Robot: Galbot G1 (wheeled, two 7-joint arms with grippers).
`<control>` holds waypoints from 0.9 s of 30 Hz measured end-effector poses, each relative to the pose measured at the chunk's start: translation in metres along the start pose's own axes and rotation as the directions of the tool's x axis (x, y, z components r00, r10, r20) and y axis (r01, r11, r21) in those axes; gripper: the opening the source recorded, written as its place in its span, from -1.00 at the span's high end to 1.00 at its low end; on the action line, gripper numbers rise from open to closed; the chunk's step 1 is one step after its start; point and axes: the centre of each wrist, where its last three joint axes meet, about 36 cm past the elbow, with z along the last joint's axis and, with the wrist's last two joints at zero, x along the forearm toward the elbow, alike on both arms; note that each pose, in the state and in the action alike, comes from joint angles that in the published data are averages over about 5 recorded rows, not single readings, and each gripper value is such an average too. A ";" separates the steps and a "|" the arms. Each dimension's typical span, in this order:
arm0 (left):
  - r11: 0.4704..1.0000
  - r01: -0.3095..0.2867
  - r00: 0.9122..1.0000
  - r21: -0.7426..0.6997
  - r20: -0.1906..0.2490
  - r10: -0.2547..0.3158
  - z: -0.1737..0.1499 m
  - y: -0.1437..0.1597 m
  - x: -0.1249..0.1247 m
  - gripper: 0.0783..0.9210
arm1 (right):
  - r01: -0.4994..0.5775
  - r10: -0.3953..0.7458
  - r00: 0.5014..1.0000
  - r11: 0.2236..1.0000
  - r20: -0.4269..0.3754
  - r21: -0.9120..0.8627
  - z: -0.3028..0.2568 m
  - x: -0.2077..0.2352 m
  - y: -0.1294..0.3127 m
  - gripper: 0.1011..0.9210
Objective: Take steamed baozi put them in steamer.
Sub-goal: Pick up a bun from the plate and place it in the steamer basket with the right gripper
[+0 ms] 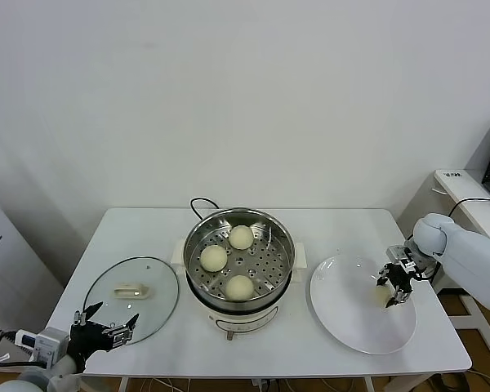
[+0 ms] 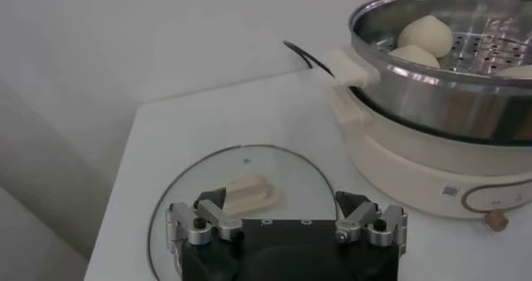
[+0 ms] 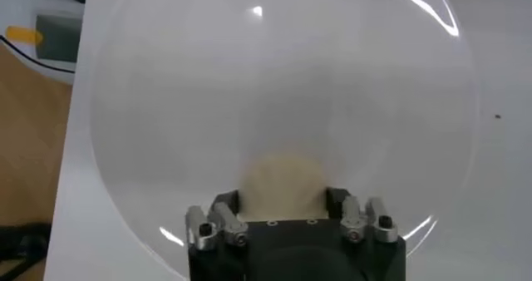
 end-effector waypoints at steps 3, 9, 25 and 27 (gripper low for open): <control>1.000 0.000 1.000 0.000 0.000 0.000 0.000 0.000 0.000 -0.77 | -0.003 0.003 1.000 1.000 0.000 0.001 0.000 0.002 0.001 0.17; 1.000 0.001 1.000 0.000 -0.001 -0.001 -0.001 -0.001 0.000 -0.77 | -0.015 0.015 1.000 1.000 -0.005 0.003 -0.001 0.020 -0.001 0.19; 1.000 0.006 1.000 -0.001 -0.003 -0.006 -0.001 -0.001 -0.002 -0.77 | -0.118 0.117 0.991 0.993 0.071 0.014 -0.077 0.144 -0.035 0.19; 1.000 0.005 1.000 0.000 -0.002 -0.005 -0.001 -0.002 -0.002 -0.77 | -0.130 0.129 0.987 0.991 0.091 0.005 -0.094 0.159 -0.040 0.19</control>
